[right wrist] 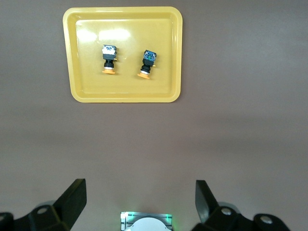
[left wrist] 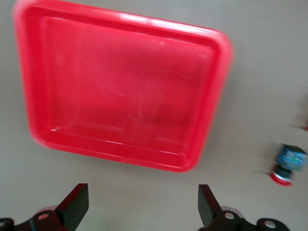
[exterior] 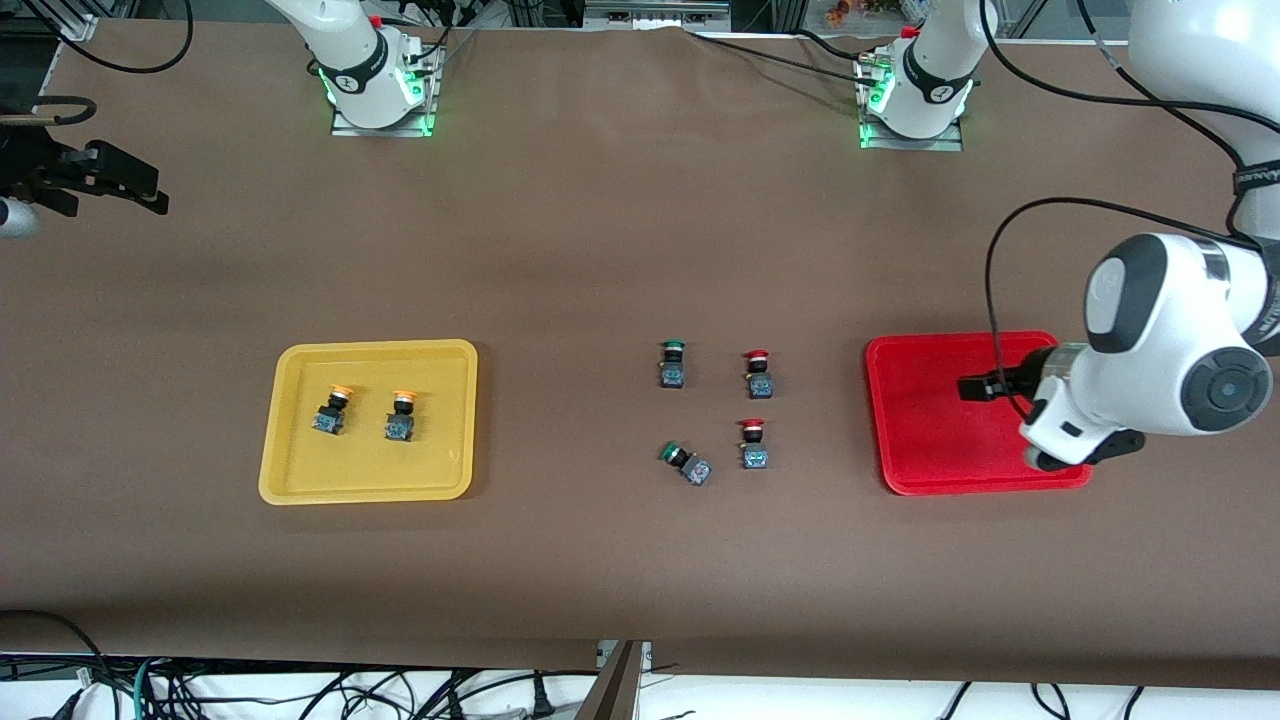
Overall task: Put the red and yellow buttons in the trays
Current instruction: 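Reach the left gripper to a red-capped button and grasp it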
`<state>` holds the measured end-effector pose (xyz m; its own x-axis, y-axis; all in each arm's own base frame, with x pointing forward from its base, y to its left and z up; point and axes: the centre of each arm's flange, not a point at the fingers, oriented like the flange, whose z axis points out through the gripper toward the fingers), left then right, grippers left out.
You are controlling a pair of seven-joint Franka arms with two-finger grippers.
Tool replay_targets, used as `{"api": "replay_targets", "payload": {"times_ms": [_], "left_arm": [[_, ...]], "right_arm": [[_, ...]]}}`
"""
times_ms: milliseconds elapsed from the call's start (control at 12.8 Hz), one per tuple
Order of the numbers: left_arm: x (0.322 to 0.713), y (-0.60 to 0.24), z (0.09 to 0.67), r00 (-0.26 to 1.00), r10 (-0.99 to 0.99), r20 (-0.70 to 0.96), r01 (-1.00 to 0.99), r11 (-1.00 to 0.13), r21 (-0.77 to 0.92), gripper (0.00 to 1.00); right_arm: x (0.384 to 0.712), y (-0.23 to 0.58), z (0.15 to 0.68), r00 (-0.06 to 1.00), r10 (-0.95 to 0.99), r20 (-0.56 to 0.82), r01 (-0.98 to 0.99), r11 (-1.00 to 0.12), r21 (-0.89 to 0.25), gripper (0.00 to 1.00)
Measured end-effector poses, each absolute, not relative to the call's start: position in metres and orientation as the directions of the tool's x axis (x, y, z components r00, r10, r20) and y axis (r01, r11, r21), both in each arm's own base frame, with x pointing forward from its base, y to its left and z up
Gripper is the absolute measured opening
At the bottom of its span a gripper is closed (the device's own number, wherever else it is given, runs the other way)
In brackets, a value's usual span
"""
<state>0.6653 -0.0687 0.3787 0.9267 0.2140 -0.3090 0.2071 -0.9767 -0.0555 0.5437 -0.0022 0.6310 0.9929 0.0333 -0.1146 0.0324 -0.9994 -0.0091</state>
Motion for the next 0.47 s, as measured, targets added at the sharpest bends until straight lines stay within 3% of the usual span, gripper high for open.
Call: {"api": "replay_targets", "payload": {"times_ms": [234, 467], "left_arm": [[0.657, -0.172, 0.367, 0.953, 0.150, -0.265, 0.140, -0.989, -0.053, 1.00], [0.639, -0.274, 0.303, 0.967, 0.066, -0.245, 0.056, -0.997, -0.045, 1.00]], "right_arm": [[0.544, -0.002, 0.631, 0.993, 0.033, -0.115, 0.032, -0.999, -0.009, 1.00], [0.544, -0.002, 0.631, 0.993, 0.034, -0.115, 0.033, -0.999, -0.009, 1.00]]}}
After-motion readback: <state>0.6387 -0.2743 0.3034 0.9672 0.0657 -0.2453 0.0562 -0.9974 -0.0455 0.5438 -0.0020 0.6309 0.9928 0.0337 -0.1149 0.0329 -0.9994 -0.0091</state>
